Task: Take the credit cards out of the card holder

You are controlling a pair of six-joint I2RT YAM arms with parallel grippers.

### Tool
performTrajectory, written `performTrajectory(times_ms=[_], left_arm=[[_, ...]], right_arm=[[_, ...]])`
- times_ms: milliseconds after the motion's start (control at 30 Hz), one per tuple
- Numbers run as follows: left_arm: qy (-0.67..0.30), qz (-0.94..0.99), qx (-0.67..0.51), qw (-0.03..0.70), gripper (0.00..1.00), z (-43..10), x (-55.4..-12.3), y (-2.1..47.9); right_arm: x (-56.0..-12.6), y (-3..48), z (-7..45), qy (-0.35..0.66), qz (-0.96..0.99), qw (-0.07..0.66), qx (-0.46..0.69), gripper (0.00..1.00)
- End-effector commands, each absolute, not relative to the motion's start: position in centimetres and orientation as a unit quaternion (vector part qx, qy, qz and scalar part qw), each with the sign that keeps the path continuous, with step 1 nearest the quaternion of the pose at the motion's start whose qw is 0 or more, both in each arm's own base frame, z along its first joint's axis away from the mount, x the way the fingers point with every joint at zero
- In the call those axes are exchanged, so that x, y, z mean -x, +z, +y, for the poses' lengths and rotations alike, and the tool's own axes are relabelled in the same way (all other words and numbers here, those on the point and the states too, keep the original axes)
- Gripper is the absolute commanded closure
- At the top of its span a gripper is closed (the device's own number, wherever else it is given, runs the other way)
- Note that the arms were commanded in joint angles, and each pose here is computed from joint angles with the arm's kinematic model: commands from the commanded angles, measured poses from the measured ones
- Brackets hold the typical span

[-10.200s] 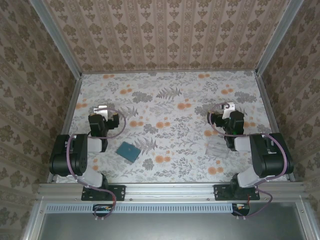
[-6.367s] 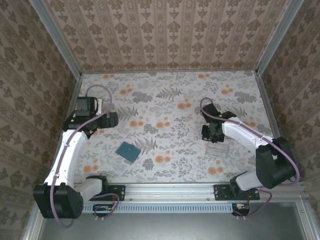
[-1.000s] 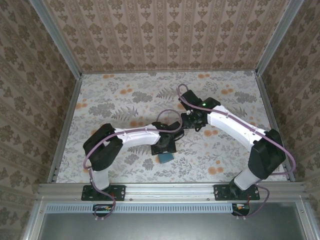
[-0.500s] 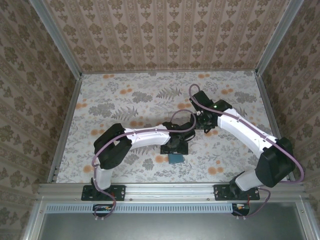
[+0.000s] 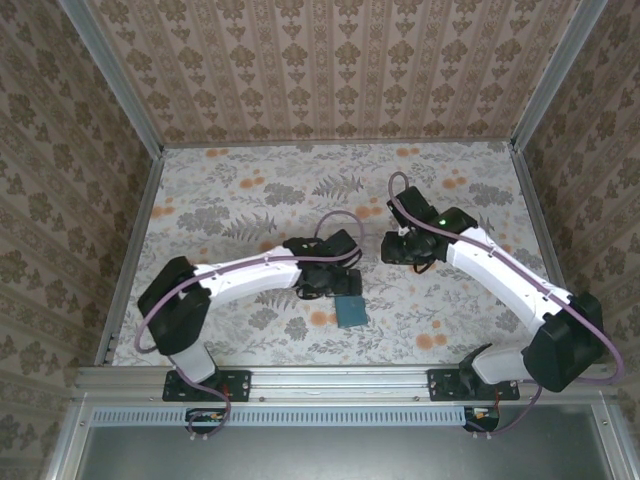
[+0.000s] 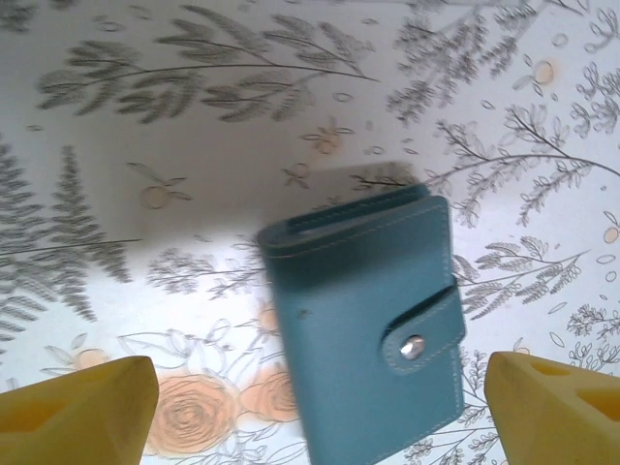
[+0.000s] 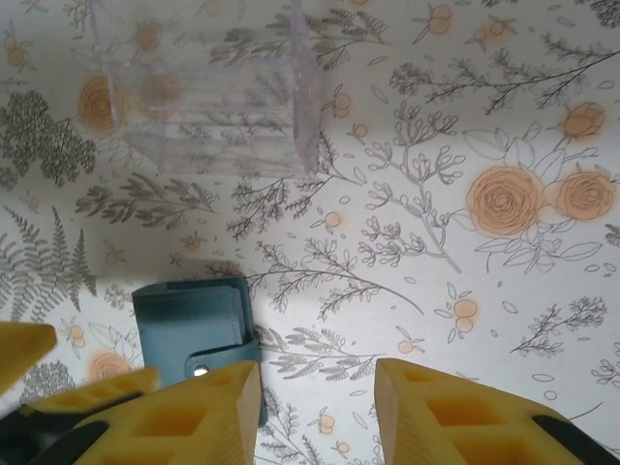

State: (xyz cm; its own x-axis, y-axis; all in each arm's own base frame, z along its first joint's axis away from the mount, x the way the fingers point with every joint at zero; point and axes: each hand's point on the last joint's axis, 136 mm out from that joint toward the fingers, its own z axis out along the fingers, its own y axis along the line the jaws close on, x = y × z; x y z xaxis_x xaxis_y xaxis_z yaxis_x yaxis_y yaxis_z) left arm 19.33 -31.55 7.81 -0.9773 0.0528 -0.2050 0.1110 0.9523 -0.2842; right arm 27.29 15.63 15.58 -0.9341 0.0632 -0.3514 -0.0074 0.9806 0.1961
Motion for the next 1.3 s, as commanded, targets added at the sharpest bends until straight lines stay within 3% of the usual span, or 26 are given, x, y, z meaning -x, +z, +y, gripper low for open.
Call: performTrajectory(times_ms=[0, 200, 567, 1267], left_arm=[[-0.179, 0.978, -0.027, 0.106, 0.15, -30.4, -19.9, 8.2], [-0.233, 0.967, 0.023, 0.1, 0.21, -27.7, -20.4, 7.1], [-0.288, 0.952, 0.051, 0.093, 0.56, -25.9, -20.4, 6.1], [-0.308, 0.945, 0.067, 0.09, 0.58, -25.0, -20.3, 5.3]], right_arm=[[-25.5, 14.6, 16.7, 0.114, 0.982, 0.151, -0.01, 0.63], [-23.2, 12.1, 18.8, 0.13, 0.985, 0.116, 0.003, 0.64], [-20.9, 7.2, 23.3, 0.102, 0.992, 0.061, 0.036, 0.66], [-21.6, 4.3, 25.4, 0.058, 0.996, 0.035, 0.053, 0.62]])
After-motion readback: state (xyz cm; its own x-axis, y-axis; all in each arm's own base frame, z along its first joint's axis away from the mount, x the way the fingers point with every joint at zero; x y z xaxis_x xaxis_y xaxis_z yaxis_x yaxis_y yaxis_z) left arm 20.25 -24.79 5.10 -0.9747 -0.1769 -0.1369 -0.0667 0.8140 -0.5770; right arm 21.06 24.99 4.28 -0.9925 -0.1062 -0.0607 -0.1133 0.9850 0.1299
